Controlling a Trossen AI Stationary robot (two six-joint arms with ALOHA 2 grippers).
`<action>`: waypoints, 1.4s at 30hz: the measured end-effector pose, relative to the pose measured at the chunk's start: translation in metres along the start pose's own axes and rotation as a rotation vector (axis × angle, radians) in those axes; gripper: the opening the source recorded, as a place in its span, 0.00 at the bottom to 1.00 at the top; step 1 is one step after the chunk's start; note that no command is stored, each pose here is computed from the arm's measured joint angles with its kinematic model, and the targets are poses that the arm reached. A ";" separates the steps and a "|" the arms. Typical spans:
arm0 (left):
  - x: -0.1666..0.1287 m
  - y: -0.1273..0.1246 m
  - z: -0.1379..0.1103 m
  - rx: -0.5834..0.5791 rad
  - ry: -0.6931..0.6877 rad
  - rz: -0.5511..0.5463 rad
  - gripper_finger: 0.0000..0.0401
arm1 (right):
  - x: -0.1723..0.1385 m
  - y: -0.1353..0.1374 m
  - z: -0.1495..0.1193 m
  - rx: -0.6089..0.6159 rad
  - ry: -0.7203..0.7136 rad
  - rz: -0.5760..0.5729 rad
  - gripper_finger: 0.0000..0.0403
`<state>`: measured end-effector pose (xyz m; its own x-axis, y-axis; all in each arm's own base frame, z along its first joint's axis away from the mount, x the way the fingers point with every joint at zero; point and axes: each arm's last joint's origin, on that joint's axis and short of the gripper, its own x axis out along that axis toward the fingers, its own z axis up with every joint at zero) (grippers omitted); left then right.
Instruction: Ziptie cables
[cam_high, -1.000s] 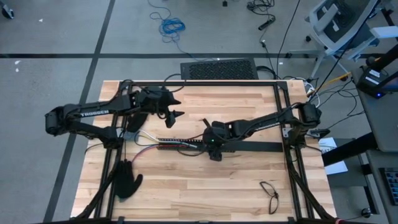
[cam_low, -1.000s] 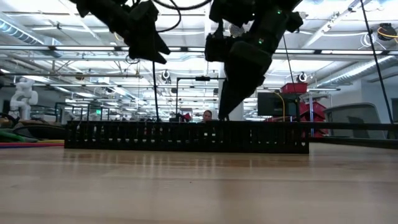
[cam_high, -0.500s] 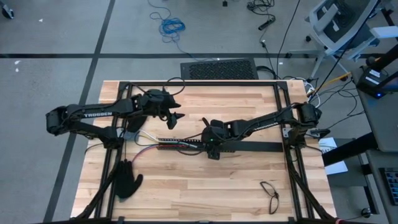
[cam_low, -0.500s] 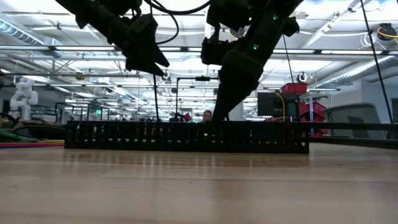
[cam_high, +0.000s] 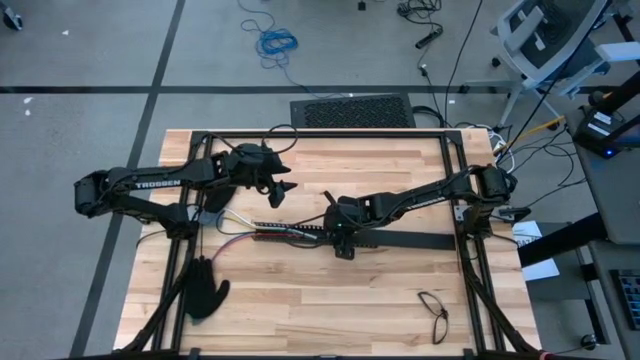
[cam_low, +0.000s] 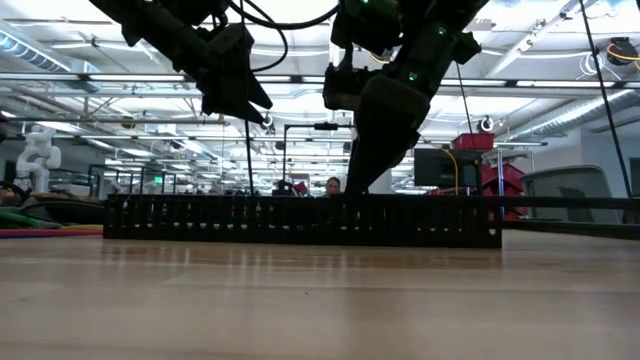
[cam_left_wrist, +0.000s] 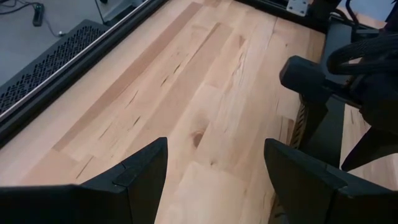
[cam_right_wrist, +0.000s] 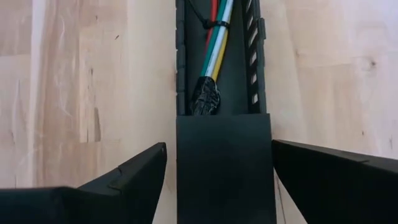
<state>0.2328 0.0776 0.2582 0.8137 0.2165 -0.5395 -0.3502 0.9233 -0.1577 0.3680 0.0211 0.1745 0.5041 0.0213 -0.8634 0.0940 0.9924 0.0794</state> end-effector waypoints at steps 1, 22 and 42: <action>0.000 0.000 0.000 0.000 0.000 0.000 0.65 | 0.000 0.000 0.000 0.000 0.001 0.004 0.71; 0.000 0.000 0.000 0.001 -0.003 0.001 0.65 | 0.000 -0.003 0.001 -0.015 0.000 0.001 0.70; 0.000 0.000 0.000 0.002 -0.006 0.010 0.65 | 0.001 -0.011 0.002 -0.030 -0.006 -0.001 0.64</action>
<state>0.2329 0.0781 0.2586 0.8129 0.2274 -0.5362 -0.3574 0.9216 -0.1511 0.3694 0.0102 0.1739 0.5088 0.0199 -0.8607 0.0687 0.9956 0.0636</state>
